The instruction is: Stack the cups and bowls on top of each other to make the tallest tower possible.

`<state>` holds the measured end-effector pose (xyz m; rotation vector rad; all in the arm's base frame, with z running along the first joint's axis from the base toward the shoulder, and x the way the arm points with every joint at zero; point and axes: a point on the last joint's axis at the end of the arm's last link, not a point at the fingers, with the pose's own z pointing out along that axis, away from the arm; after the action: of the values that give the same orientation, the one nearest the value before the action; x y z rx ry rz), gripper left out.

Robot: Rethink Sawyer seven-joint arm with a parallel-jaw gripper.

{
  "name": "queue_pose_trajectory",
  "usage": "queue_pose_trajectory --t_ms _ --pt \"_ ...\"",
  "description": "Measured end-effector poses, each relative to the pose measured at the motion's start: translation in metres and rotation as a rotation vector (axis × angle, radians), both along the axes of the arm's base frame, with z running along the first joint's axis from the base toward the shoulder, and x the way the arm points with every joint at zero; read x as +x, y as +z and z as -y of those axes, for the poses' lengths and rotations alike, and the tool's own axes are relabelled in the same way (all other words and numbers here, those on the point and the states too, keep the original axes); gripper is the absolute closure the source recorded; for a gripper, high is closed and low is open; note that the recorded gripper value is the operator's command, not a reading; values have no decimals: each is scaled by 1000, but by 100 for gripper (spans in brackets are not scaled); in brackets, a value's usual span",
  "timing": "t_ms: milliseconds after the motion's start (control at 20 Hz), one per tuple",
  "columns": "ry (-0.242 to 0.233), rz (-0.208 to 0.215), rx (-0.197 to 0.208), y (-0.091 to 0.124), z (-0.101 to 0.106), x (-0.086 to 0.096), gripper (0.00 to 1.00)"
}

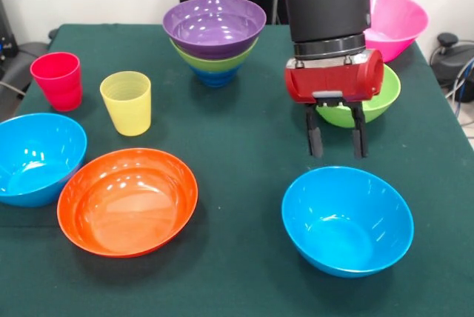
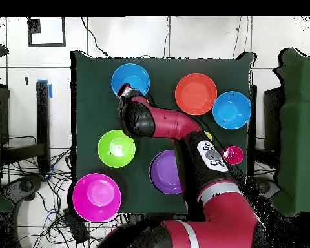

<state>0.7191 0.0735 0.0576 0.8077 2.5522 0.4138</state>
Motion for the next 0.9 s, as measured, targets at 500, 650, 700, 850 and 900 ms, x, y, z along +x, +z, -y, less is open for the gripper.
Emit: queue_pose_trajectory --t_ms 500,650,700,850,900 --pt "-44 -26 10 -15 29 -5 0" --pt "-68 -39 15 -22 46 -8 0" --pt "-72 -42 14 -24 51 -10 0" --pt "-75 -44 11 -26 58 -12 0" --pt "-76 -45 11 -27 59 -12 0"
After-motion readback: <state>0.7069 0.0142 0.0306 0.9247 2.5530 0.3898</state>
